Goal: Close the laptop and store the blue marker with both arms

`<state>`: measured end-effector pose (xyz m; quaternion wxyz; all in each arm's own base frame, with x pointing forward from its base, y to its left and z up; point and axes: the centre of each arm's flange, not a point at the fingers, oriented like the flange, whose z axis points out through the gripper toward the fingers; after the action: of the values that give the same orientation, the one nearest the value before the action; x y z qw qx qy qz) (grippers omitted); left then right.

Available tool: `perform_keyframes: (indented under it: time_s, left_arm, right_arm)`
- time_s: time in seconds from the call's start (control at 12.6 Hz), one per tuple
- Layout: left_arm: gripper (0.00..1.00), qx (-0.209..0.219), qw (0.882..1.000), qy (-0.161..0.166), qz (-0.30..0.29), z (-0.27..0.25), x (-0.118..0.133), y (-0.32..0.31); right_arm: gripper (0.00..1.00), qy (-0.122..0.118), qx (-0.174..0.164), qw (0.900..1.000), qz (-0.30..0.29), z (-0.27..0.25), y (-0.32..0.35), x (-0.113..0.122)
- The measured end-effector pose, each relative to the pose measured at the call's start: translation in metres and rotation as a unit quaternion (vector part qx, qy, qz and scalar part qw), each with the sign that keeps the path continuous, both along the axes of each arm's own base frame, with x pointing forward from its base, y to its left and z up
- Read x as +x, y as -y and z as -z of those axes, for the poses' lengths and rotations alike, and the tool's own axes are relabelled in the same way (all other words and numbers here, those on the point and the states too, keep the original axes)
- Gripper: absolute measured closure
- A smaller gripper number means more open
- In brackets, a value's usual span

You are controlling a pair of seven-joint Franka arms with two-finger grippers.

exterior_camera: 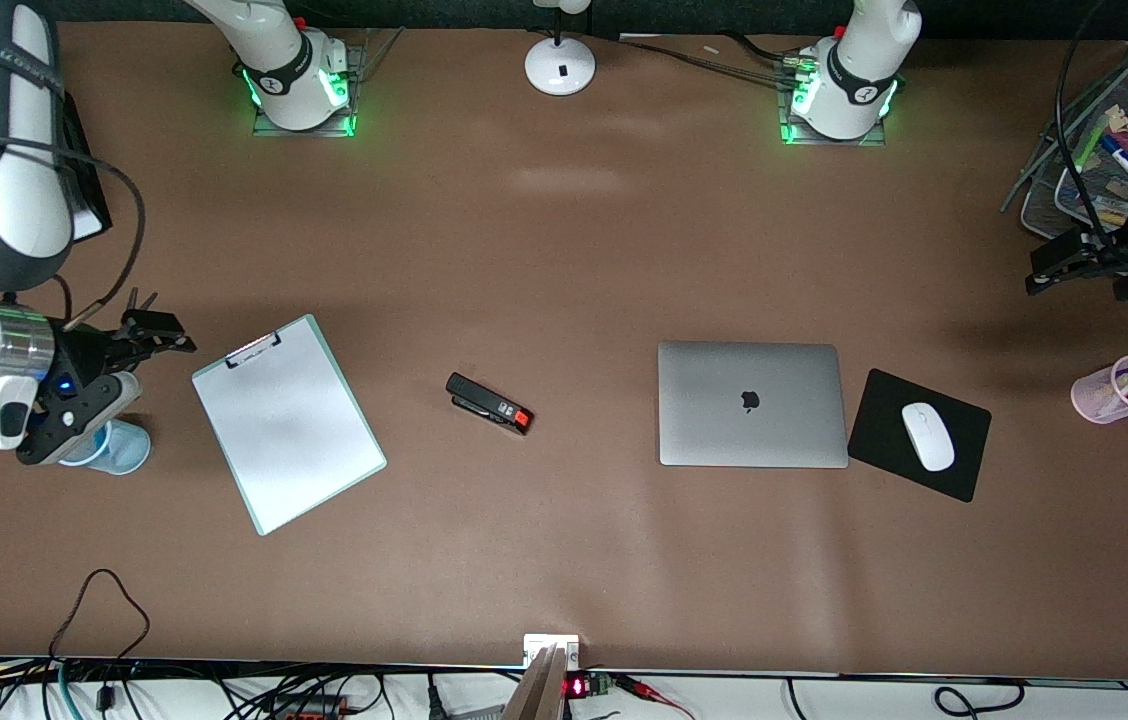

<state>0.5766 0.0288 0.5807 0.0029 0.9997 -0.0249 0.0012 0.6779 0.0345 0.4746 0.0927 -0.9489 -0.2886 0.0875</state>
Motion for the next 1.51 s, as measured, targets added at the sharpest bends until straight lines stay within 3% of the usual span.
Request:
perform_keyframes:
  time_s: [0.32,0.56,0.79,1.27,1.51]
  left_arm:
    - [0.0,0.0,1.0,0.0,0.0,0.0,0.0,0.0]
    - [0.0,0.0,1.0,0.0,0.0,0.0,0.0,0.0]
    - [0.0,0.0,1.0,0.0,0.001,0.0,0.0,0.0]
    - [0.0,0.0,1.0,0.0,0.001,0.0,0.0,0.0]
    - [0.0,0.0,1.0,0.0,0.001,0.0,0.0,0.0]
  right_arm:
    - [0.0,-0.043,-0.026,0.995,0.09,-0.003,0.007,-0.01]
    - [0.0,-0.054,-0.055,0.983,0.169,-0.033,0.01,-0.026]
    - [0.0,-0.061,-0.082,0.977,0.187,-0.048,0.015,-0.037]
    - [0.0,-0.039,-0.104,0.974,0.199,-0.064,0.01,-0.035]
    - [0.0,-0.014,-0.119,0.97,0.212,-0.07,0.016,-0.03]
